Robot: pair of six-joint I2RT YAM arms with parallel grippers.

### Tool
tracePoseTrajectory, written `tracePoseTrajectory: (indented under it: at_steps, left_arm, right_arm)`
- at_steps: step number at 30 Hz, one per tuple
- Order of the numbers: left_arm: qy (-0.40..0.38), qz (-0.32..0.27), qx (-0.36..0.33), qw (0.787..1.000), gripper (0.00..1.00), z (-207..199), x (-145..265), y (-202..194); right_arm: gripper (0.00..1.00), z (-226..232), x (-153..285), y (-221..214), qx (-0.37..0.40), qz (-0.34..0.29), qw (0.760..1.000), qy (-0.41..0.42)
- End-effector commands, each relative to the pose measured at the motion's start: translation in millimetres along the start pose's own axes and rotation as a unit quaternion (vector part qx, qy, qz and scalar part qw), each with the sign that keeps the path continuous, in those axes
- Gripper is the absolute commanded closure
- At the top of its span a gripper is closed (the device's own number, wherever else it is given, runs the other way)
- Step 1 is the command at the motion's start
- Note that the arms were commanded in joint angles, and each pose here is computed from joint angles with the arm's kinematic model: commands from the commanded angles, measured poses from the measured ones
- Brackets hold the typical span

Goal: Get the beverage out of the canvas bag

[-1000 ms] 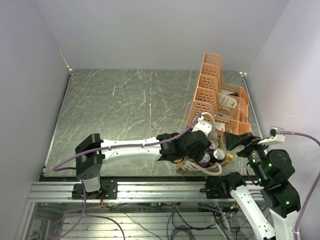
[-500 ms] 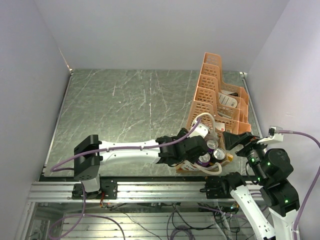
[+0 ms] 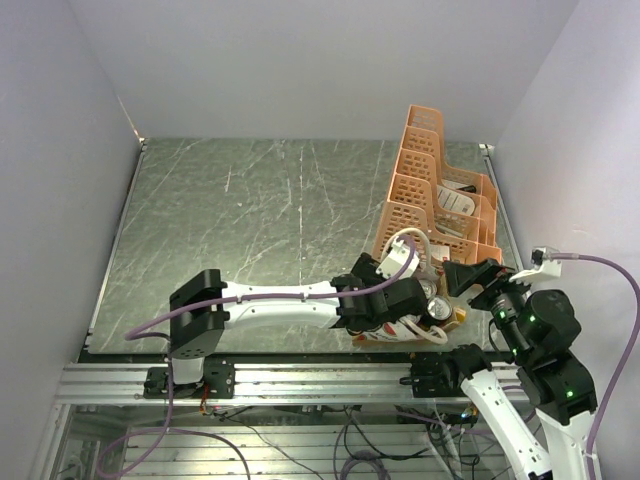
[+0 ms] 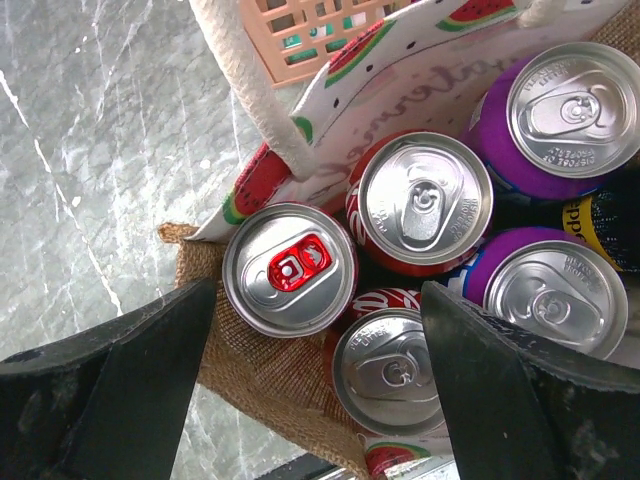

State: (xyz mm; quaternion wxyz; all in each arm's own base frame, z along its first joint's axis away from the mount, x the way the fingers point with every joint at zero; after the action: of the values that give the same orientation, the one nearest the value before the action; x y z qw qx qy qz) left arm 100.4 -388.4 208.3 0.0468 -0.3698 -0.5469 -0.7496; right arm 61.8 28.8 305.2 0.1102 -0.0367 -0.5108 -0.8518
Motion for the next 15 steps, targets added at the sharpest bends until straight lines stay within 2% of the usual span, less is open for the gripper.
tracePoseTrajectory:
  at_steps: [1,6,15]
  left_arm:
    - [0.056,-0.006,-0.008,0.998,0.03,9,-8,-6]
    - [0.048,-0.009,-0.006,0.999,0.07,-2,-19,-7]
    - [0.05,-0.002,0.005,0.999,0.28,-8,-33,-21]
  right_arm:
    - [0.07,1,-5,2,-0.002,-0.004,1.0,-0.005]
    - [0.07,2,-9,3,0.0,0.005,1.0,-0.014]
    - [0.07,2,-11,1,0.004,0.014,1.0,-0.012]
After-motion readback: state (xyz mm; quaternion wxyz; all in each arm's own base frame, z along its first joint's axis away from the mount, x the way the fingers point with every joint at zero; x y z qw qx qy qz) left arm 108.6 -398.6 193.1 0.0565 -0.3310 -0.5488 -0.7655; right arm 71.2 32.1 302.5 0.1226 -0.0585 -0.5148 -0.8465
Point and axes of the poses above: each gripper's point midway between its finger pads, its own x axis back along the fingers, its own z axis along the line the jaws close on, y = z × x, the point moved 10 cm from there along x, back along the fingers, and after that the axes turned 1 degree about -x, right-handed, at the moved point
